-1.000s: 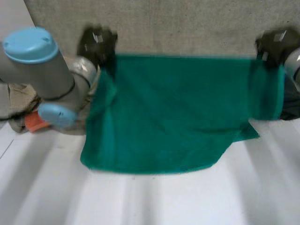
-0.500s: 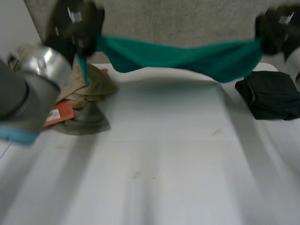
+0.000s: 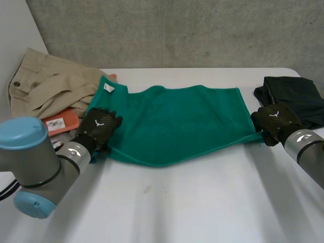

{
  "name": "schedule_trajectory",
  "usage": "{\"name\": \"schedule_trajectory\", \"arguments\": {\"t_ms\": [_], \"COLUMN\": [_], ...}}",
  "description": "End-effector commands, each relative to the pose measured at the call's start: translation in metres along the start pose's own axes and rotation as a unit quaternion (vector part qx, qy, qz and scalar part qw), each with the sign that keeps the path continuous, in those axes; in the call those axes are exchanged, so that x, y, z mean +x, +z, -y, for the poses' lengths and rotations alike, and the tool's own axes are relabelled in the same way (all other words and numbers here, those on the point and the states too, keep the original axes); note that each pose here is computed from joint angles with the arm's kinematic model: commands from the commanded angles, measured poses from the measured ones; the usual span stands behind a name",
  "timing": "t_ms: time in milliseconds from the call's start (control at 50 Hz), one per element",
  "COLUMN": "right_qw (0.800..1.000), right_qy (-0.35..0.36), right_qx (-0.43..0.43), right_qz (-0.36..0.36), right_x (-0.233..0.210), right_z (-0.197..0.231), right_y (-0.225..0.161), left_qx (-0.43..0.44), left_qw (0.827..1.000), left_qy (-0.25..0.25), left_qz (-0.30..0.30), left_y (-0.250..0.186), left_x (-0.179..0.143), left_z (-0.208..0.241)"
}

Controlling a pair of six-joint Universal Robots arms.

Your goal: Fold the laundry.

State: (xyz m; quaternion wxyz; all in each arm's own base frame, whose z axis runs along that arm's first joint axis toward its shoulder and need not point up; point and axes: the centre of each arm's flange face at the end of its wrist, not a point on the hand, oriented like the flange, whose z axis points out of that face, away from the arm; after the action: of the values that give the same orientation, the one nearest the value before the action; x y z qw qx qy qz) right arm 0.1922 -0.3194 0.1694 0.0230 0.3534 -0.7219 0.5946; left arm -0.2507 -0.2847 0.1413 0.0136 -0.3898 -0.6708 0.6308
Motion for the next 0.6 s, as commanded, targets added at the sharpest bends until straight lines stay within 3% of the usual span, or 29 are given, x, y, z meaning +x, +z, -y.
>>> {"name": "schedule_trajectory", "arguments": {"t_ms": [20, 160, 420, 600], "right_qw": [1.0, 1.0, 1.0, 1.0], "right_qy": [0.007, 0.009, 0.01, 0.004], "right_qx": [-0.007, -0.008, -0.014, -0.022], "right_qz": [-0.014, -0.018, -0.016, -0.014], "right_x": [0.011, 0.014, 0.013, 0.012], "right_z": [-0.006, -0.006, -0.009, -0.009], "right_y": [0.002, 0.002, 0.001, -0.001], "left_qx": [-0.045, -0.072, -0.034, -0.045], "left_qw": [0.998, 0.995, 0.994, 0.994], "left_qy": [-0.044, -0.068, -0.044, -0.045], "left_qz": [-0.016, -0.021, 0.096, 0.089], "left_y": [-0.016, -0.027, -0.001, -0.006], "left_x": [-0.008, -0.003, -0.043, -0.041], "left_z": [-0.015, -0.028, -0.041, -0.041]}}
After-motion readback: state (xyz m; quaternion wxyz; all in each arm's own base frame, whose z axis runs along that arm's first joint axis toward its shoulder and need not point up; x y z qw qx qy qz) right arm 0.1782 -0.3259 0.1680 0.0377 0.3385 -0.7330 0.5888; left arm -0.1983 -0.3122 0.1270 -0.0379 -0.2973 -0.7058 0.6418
